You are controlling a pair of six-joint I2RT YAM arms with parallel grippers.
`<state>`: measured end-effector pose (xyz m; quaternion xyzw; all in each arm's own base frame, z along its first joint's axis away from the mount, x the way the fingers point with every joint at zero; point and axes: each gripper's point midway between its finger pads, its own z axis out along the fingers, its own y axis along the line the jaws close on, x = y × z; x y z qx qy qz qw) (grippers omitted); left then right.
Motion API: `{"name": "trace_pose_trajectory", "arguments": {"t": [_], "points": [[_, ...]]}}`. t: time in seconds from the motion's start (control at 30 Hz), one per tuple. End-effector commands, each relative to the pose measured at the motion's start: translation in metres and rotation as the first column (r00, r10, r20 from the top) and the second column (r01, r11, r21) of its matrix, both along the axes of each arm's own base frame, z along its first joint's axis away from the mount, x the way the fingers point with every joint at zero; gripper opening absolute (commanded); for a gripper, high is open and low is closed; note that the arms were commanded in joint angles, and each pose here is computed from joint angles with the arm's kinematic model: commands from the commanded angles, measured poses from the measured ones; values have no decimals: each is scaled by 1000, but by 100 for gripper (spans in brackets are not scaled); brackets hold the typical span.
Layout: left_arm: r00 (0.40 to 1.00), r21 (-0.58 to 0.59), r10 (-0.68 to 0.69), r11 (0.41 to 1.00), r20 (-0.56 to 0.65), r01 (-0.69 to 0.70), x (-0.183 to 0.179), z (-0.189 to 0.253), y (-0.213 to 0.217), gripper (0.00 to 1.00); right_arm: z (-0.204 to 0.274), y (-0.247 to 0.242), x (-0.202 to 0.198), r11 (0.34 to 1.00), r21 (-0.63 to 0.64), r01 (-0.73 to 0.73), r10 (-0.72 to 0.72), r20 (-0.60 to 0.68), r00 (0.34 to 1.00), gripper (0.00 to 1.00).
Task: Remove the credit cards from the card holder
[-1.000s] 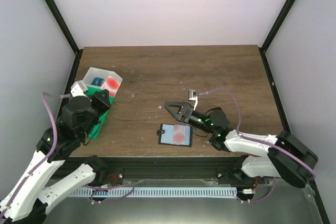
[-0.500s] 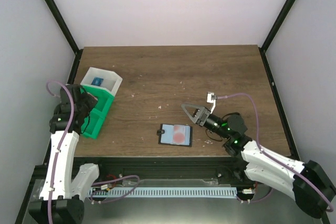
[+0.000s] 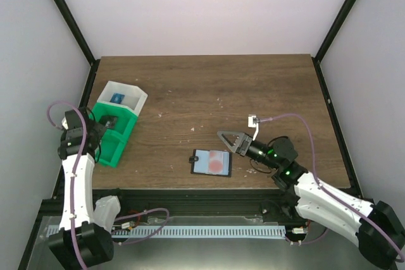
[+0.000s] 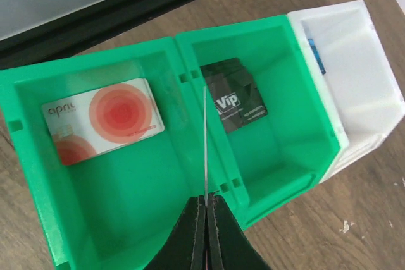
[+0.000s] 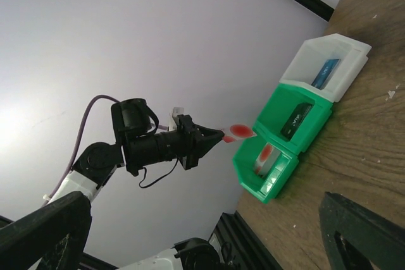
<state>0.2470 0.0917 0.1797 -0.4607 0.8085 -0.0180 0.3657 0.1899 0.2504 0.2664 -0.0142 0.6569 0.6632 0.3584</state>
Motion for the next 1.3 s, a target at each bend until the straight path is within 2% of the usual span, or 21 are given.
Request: {"name": "trace_pose_trajectory", "arguments": {"t": [0.0,0.13,0.33,0.57,0.87,1.1,1.27], "points": [[999,19,22,1000,37,-23,-3,2,7,0,10,-2,-5,1000,-18,-15,15,24,1000,100],[994,27,58,998,92,-61,-1,13,14,0,3,-3,-7,999,-52,-14,14,7,1000,100],[995,-72,98,993,-4,-98,-4,-18,15,0,-2,-4,-9,997,-69,-25,22,-31,999,100],[997,-67,71,995,35,-69,4,-7,23,0,-6,-10,-9,996,-94,5,-9,-41,999,100],[991,-136,121,982,-52,-127,-3,-27,29,0,-15,-18,-7,995,-87,48,-54,-69,996,100],[983,-142,144,977,-110,-159,-8,-44,36,0,-17,-14,-4,994,-104,39,-47,-74,996,100],[992,-190,109,975,-59,-118,2,-50,42,0,-20,-15,-3,993,-107,49,-58,-78,995,100]]}}
